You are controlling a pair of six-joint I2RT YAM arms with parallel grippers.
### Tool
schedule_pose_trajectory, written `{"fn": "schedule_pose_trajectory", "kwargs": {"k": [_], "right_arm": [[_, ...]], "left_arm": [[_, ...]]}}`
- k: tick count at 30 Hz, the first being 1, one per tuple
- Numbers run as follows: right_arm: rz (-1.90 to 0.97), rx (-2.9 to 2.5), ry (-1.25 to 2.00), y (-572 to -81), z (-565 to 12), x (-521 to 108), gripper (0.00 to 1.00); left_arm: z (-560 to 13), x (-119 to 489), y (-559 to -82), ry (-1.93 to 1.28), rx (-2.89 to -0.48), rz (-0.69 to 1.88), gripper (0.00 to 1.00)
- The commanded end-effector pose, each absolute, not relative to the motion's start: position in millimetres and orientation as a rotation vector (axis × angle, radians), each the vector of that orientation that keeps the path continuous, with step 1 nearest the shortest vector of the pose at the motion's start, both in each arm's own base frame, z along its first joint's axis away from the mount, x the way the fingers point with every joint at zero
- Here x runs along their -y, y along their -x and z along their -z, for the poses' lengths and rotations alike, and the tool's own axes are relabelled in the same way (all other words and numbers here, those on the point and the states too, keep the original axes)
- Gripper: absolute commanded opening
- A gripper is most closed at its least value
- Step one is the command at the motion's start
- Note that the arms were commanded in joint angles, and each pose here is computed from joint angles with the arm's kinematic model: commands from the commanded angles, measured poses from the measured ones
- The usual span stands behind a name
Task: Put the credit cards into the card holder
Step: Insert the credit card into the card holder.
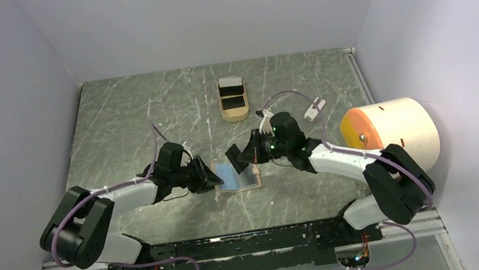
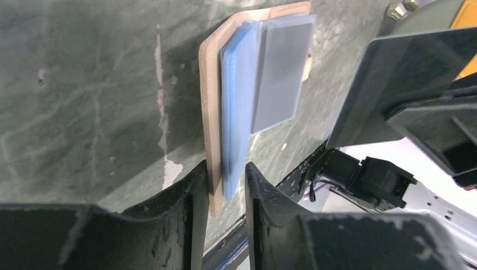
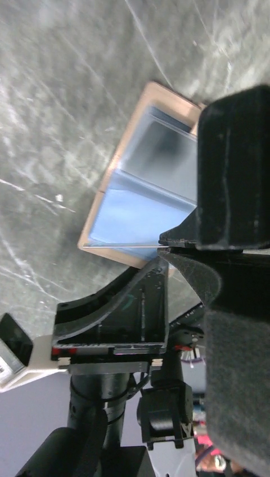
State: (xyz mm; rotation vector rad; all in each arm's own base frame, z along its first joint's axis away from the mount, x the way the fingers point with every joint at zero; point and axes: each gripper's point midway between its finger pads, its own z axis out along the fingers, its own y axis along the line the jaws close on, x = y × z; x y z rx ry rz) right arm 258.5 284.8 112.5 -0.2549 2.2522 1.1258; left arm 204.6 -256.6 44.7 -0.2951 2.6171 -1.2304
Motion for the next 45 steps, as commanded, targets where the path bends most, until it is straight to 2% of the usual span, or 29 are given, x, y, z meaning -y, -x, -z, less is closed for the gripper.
{"fn": "schedule_pose_trajectory", "kwargs": {"k": [1, 7, 14, 17, 21, 45], "right_arm": [[-1.246, -2.181, 0.091, -255, -121, -294, 0.00], [-1.253, -2.220, 0.032, -250, -103, -293, 0.00], [-1.238, -2.239, -0.023, -247, -84, -291, 0.00], [-1.225, -2.236, -0.039, -246, -77, -290, 0.00], [-1.213, -2.246, -0.055, -246, -66, -288, 0.00], [-1.280, -2.277, -0.076, -227, -38, -297, 0.00]], "left_arm": [[-34, 244, -200, 0.293, -2.636, 1.139, 0.33], [-27, 239, -194, 0.284, -2.654, 1.119, 0.27], [-29, 240, -187, 0.290, -2.636, 1.169, 0.27], [-28, 239, -185, 0.288, -2.636, 1.177, 0.22], [-27, 238, -181, 0.286, -2.640, 1.181, 0.10], [-26, 239, -176, 0.303, -2.639, 1.215, 0.09]]}}
